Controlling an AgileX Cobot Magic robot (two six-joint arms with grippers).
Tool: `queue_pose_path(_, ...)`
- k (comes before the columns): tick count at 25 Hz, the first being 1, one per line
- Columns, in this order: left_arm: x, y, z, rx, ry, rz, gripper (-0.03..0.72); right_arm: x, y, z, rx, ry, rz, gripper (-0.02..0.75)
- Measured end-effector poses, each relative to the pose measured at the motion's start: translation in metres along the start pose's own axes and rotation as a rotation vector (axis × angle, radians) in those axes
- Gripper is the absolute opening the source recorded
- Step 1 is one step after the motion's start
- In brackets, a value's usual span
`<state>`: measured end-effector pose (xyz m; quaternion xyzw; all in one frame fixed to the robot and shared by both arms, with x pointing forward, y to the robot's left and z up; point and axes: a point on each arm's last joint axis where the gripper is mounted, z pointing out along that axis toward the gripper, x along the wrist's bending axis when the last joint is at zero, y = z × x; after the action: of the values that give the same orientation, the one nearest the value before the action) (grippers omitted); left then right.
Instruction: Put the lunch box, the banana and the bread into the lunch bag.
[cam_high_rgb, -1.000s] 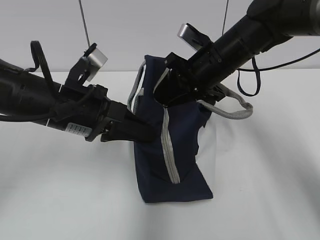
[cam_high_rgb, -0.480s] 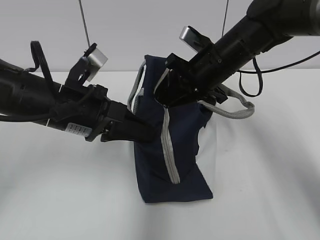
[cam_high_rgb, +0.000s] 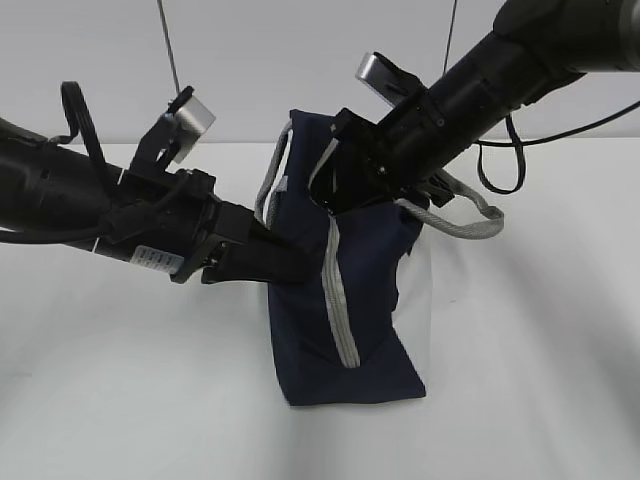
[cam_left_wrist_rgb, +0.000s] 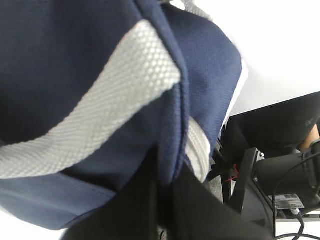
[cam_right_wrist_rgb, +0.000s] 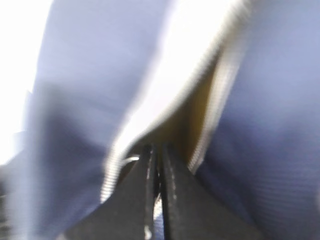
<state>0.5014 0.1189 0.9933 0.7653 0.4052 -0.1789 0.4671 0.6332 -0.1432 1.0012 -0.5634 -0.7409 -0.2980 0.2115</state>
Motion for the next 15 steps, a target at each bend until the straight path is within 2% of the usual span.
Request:
queue_pose_path(3, 0.000, 0.000, 0.000, 0.000, 0.000, 0.000, 0.003, 0.004, 0.003, -0.003, 0.001, 0.016, -0.044, -0.015)
queue_pose_path(15, 0.000, 0.000, 0.000, 0.000, -0.001, 0.000, 0.003, 0.034, 0.025, -0.035, -0.076, 0.029, -0.188, -0.016)
